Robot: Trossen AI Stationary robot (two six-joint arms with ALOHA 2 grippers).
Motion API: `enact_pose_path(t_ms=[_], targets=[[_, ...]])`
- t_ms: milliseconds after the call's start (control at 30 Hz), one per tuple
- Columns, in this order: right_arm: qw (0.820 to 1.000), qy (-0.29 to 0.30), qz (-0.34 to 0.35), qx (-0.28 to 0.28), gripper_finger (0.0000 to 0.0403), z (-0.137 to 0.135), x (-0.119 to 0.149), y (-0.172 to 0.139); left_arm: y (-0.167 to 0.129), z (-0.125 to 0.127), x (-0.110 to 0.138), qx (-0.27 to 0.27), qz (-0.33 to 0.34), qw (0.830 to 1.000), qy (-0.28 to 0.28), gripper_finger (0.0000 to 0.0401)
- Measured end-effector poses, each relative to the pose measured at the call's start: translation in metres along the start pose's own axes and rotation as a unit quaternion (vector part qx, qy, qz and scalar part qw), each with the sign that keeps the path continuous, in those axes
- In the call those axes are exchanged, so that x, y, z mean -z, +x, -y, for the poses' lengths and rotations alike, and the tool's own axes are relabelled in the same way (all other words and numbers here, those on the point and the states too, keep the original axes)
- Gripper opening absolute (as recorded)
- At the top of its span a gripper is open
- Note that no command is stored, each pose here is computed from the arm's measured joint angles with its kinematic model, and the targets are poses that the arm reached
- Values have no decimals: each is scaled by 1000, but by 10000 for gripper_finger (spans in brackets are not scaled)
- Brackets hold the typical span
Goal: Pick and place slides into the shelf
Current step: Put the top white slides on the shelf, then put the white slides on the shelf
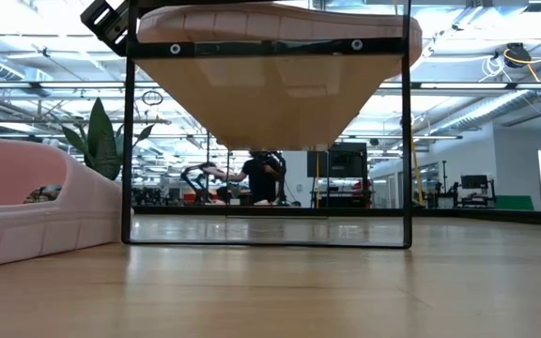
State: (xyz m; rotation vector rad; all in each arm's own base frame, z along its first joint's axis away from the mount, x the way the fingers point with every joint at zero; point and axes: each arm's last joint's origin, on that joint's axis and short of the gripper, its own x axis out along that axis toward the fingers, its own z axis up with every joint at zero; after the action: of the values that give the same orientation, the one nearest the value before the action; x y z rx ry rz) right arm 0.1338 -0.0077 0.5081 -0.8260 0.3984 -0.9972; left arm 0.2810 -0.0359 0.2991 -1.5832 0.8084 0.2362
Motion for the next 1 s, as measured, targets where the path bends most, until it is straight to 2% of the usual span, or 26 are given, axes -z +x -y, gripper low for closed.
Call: enact_pose_path(t_ms=[300,767,1000], targets=[[1000,0,0,0,109,0,0,0,-1,10,1,52,-11,999,9,108],[1000,-2,0,0,109,0,0,0,0,0,3,-1,-41,999,-26,108],[1000,-2,0,0,109,0,0,0,0,-1,3,-7,-42,999,-29,108]])
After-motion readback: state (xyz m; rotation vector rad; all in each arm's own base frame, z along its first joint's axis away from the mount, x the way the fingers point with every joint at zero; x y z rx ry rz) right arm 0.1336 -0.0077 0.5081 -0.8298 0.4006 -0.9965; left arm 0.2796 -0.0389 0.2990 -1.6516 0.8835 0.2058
